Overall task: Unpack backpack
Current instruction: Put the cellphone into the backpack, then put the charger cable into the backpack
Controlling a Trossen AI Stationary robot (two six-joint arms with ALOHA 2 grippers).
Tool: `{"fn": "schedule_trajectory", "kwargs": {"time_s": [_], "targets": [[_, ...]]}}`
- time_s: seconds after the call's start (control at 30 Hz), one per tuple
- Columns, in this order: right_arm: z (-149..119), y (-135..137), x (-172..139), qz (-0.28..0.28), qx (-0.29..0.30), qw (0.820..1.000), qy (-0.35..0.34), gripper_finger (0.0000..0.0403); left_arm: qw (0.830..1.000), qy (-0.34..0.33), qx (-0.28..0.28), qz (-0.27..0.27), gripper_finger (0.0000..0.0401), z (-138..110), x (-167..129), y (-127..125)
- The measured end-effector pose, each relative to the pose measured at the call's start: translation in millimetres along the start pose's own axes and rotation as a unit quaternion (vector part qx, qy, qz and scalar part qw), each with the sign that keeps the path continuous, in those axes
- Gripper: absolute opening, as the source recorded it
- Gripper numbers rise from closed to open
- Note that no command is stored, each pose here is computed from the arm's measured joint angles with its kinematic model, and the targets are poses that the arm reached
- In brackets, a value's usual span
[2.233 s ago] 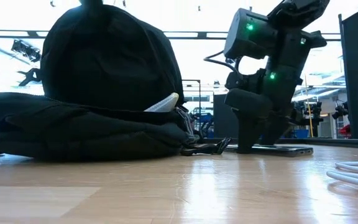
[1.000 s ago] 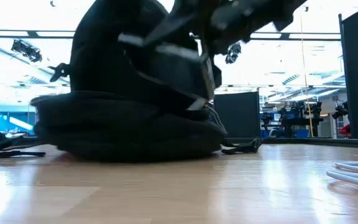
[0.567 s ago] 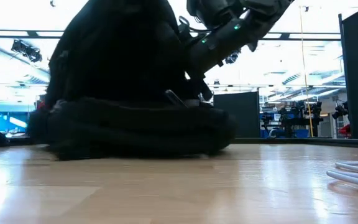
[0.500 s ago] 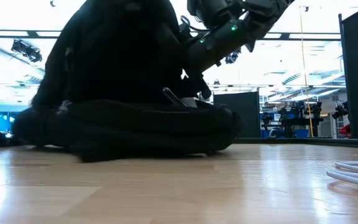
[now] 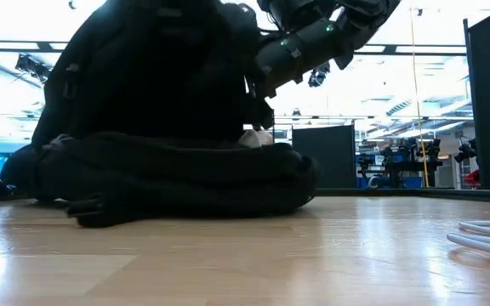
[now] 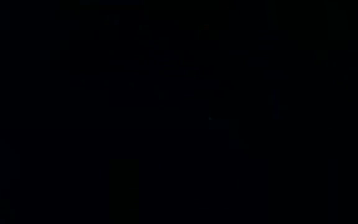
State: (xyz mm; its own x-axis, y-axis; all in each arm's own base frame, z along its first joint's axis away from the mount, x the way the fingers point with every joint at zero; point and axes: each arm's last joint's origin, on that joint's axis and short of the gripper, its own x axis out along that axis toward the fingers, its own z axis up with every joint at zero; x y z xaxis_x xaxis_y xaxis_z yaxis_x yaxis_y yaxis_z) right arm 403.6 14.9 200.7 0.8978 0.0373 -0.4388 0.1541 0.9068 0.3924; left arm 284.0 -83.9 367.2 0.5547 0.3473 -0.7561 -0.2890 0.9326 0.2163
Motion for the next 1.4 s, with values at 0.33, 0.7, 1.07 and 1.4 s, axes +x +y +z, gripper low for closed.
{"fn": "schedule_trajectory", "kwargs": {"time_s": [0.33, 0.7, 1.07, 1.4], "targets": [[-32.8, 54.2, -33.6, 0.089, -0.018, 0.979, 0.181, 0.0229, 1.0, 0.014, 0.007, 0.009, 0.0005, -4.6, -1.7, -0.5], [-107.5, 118.1, -84.4, -0.026, -0.068, 0.945, 0.32, 0.022, 1.0, 0.014, 0.007, 0.007, 0.0007, -5.2, -2.6, -1.9], [-147.5, 154.6, -118.5, -0.035, -0.208, 0.926, 0.314, 0.0293, 1.0, 0.014, 0.005, 0.007, 0.0007, -5.2, -2.6, -2.0], [-165.9, 142.1, -94.4, -0.047, -0.215, 0.907, 0.359, 0.0296, 1.0, 0.016, 0.005, 0.003, 0.0007, -5.6, -2.9, -2.5]]}}
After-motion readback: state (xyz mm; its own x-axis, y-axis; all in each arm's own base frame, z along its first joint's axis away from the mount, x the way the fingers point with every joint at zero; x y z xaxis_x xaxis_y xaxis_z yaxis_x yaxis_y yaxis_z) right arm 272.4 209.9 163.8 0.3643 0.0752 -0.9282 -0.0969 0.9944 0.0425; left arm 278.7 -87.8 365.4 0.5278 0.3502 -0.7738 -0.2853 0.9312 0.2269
